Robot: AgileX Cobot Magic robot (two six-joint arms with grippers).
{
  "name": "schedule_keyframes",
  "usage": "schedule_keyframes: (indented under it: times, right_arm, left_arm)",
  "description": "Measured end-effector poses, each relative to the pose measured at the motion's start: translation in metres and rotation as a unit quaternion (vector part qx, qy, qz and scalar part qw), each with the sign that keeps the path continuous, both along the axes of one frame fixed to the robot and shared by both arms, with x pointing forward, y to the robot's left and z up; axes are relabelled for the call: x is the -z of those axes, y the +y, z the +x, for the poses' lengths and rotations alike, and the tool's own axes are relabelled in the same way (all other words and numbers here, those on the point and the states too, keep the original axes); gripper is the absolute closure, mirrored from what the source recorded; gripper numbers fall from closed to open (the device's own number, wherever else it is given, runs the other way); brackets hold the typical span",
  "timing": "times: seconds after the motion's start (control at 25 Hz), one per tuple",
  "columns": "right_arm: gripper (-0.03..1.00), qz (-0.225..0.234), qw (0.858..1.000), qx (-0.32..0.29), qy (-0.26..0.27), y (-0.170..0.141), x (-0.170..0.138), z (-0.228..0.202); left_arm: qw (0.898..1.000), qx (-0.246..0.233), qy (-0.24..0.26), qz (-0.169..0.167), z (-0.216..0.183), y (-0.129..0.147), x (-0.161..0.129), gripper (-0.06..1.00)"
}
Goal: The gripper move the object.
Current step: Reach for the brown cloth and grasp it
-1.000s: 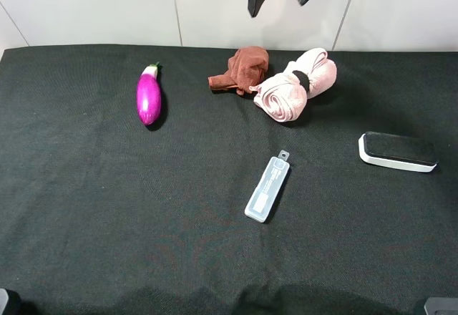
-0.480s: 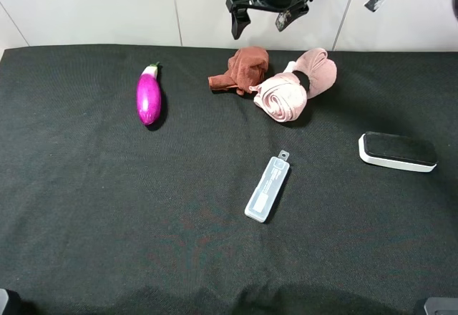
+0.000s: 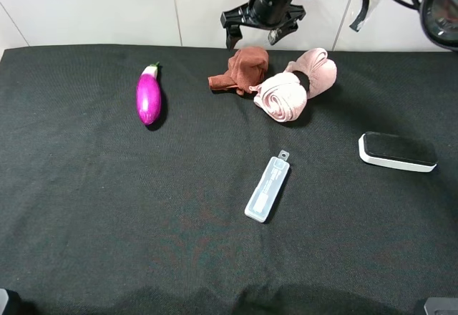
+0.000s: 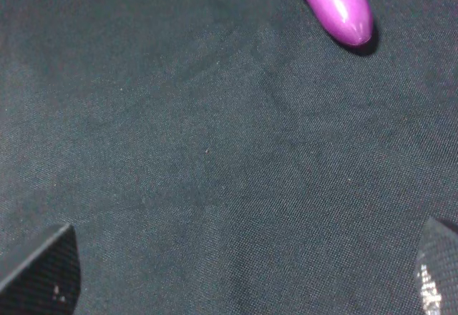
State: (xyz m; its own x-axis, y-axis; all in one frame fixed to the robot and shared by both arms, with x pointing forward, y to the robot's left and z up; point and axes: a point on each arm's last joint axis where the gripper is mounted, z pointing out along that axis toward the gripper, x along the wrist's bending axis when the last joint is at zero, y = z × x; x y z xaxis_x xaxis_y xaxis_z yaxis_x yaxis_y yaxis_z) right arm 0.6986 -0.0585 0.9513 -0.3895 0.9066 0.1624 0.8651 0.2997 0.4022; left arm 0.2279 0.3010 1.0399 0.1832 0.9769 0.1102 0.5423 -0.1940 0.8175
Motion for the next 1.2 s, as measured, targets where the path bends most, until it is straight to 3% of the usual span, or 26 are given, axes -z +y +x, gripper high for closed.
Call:
schedule_keyframes:
  times: [0.64,1.2]
  right_arm:
    - [0.27,0.001,1.0,0.01,0.013,0.004,0.05,0.008]
    - [0.27,-0.005,1.0,0.013,0.016,0.005,0.075,0.011]
  left_arm:
    - [1.0,0.0,0.0,0.0,0.0,0.0,0.0,-0.05]
    - [1.0,0.0,0.0,0.0,0.0,0.0,0.0,-0.05]
